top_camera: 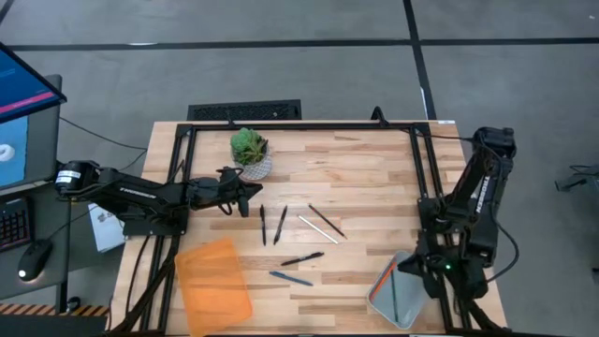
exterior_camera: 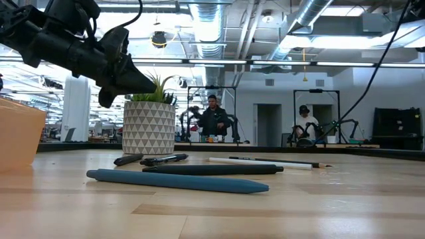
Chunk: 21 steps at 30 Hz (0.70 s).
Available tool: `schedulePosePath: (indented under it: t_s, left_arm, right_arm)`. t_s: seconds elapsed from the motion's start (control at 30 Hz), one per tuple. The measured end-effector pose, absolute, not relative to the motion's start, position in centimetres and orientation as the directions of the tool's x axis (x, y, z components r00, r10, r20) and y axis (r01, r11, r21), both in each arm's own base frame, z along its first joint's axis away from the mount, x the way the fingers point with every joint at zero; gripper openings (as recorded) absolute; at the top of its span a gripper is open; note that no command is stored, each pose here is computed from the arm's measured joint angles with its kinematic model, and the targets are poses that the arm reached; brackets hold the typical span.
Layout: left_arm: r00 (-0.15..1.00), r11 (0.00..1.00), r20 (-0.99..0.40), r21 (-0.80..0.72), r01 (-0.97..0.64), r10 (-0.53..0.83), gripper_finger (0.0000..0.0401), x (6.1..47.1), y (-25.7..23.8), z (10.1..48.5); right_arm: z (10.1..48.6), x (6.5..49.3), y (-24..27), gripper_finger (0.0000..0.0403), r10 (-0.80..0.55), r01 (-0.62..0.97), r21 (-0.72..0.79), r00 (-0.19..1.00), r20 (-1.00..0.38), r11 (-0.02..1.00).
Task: Sort pens & pencils
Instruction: Put the black pencil into the gray bin
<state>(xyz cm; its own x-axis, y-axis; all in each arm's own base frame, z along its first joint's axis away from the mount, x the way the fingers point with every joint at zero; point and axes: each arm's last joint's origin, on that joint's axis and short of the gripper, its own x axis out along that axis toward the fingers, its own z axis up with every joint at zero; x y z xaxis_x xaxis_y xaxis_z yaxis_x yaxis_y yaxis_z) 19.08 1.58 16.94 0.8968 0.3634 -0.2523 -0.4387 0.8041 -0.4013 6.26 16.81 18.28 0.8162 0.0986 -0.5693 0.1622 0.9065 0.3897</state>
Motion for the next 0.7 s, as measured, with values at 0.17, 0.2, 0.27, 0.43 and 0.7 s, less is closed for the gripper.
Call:
schedulePosePath:
  t_s: [0.17, 0.2, 0.27, 0.43, 0.7]
  left_arm:
    - [0.871, 0.775, -0.246, -0.399, -0.491, 0.425, 0.0025, 19.0, 1.8, 17.0]
    - [0.869, 0.771, -0.245, -0.402, -0.494, 0.429, 0.0025, 19.0, 1.8, 17.0]
    - [0.868, 0.768, -0.245, -0.405, -0.496, 0.432, 0.0025, 19.0, 1.8, 17.0]
    - [0.876, 0.774, -0.247, -0.41, -0.482, 0.414, 0.0025, 19.0, 1.7, 16.9]
    - [0.907, 0.803, -0.255, -0.427, -0.417, 0.335, 0.0025, 19.1, 1.5, 16.9]
  right_arm:
    - [18.3, 8.5, 15.5, 0.0072, -0.052, 0.27, 0.325, 0.835, -0.548, 0.907]
    - [18.3, 9.0, 15.3, 0.0072, -0.078, 0.291, 0.313, 0.833, -0.548, 0.904]
    - [18.3, 10.0, 14.7, 0.0072, -0.13, 0.328, 0.283, 0.828, -0.546, 0.902]
    - [18.7, 12.5, 13.6, 0.0072, -0.216, 0.335, 0.153, 0.831, -0.513, 0.93]
    - [19.3, 15.5, 11.6, 0.0072, -0.402, 0.445, 0.016, 0.823, -0.401, 0.895]
